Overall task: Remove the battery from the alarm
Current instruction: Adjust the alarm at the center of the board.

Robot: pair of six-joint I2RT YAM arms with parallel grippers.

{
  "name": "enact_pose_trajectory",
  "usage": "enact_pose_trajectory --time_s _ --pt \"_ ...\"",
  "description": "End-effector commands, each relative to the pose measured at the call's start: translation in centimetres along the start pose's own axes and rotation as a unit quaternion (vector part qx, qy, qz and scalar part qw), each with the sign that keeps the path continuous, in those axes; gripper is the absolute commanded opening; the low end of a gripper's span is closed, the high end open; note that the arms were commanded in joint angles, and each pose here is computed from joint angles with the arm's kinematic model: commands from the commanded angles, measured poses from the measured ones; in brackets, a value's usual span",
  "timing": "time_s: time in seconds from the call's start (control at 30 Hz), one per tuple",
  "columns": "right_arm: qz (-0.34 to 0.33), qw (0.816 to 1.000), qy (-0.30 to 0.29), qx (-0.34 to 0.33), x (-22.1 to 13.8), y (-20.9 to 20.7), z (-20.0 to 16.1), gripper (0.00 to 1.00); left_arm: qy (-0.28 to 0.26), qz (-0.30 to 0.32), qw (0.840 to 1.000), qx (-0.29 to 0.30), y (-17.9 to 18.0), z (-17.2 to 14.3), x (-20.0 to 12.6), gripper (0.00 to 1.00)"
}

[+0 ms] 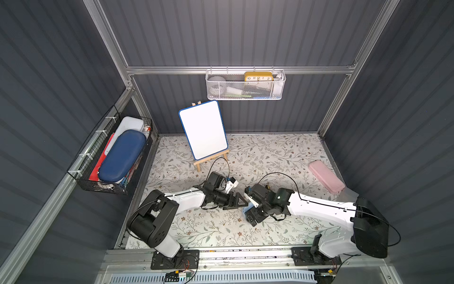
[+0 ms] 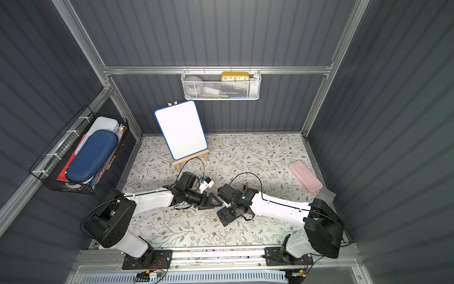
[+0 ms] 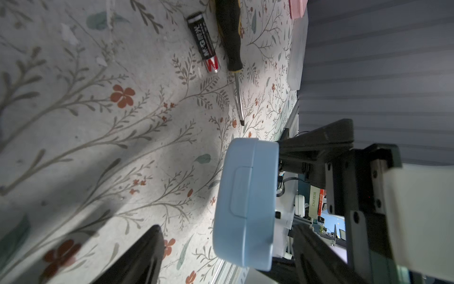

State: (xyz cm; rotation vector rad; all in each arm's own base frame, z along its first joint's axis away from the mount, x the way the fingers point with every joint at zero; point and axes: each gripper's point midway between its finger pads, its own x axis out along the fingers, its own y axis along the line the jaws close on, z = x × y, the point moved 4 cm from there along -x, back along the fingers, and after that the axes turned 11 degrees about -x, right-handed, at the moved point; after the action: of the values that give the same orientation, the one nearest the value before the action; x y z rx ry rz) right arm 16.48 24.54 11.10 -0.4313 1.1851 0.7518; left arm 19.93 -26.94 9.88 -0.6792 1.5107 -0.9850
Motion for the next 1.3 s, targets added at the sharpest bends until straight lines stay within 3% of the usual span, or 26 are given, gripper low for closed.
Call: enact_pose_trajectory --time_s 0.0,0.27,1.03,1.27 --pt "0.002 1.0 -0.007 -0.004 -0.1 0.2 -0.1 0.8 0.01 -0.032 0.999 0.03 -1.1 0.4 -0.1 0.85" --pt "0.002 1.0 -0.01 -0.004 0.1 0.3 0.0 0.8 0.024 -0.067 0.997 0.041 -2.1 0.1 -0.1 0.83" --pt "-0.004 0.999 -0.04 -0.01 -0.6 0.6 1.5 0.8 0.062 -0.083 0.994 0.025 -0.6 -0.9 0.9 0.77" --pt "-0.005 0.999 -0.044 -0.012 -0.5 0.8 1.9 0.79 0.071 -0.093 0.993 0.028 -0.8 -1.2 1.0 0.66"
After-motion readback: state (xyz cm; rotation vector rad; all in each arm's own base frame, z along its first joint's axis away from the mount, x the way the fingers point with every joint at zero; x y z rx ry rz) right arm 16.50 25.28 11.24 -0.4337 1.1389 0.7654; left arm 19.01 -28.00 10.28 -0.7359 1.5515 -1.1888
